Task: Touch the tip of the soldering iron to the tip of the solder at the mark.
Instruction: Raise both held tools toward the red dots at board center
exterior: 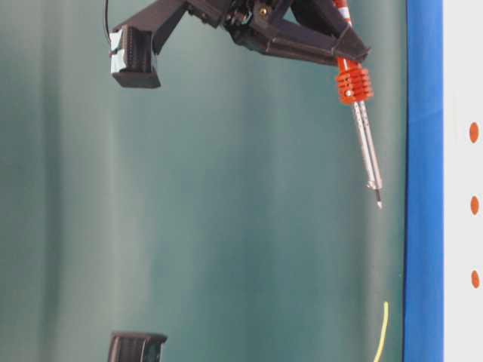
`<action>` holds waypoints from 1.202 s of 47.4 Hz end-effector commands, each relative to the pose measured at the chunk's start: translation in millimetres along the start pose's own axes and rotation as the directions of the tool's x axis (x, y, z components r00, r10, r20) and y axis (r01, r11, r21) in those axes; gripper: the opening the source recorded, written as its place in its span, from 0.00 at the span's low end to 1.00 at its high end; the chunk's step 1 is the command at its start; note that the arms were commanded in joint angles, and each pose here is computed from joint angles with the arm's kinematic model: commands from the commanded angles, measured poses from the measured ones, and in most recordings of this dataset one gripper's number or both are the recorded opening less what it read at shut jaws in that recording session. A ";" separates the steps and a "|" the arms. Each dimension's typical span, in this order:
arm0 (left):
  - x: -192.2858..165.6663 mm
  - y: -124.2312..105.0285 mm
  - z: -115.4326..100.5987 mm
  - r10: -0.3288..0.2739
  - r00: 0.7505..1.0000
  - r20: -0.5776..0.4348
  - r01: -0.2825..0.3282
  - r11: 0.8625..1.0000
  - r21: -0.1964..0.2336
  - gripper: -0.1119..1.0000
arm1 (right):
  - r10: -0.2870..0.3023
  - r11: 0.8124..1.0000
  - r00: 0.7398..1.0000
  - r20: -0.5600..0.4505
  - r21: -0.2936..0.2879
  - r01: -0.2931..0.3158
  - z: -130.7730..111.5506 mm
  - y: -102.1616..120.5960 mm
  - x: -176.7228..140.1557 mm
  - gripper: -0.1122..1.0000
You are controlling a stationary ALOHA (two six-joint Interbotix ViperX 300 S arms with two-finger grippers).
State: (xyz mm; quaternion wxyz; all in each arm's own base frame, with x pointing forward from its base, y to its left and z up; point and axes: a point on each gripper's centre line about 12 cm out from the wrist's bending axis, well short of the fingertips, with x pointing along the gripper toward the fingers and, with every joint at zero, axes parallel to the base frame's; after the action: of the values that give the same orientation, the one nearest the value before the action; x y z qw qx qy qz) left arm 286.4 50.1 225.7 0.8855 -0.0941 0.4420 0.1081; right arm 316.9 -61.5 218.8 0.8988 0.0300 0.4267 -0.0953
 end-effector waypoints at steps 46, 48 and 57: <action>68.9 -12.2 11.0 0.005 0.987 -0.158 -0.006 1.000 -0.002 0.11 | -0.013 1.000 1.000 0.003 -0.009 0.013 10.7 -3.7 7.4 0.16; 69.0 -12.2 10.4 0.005 0.987 -0.160 -0.006 1.000 -0.004 0.11 | -0.013 1.000 1.000 0.003 -0.010 0.013 11.4 -3.7 8.5 0.16; 68.5 -15.6 8.9 0.002 0.985 -0.172 -0.001 1.000 0.004 0.11 | -0.013 1.000 1.000 -0.011 -0.010 0.013 15.0 -3.5 16.8 0.15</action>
State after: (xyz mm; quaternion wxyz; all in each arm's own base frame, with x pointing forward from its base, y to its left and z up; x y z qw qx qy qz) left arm 333.1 47.0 167.8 0.8364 -0.1018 0.5286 0.1028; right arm 330.0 -66.2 203.5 0.8879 0.0258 0.4492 -0.0963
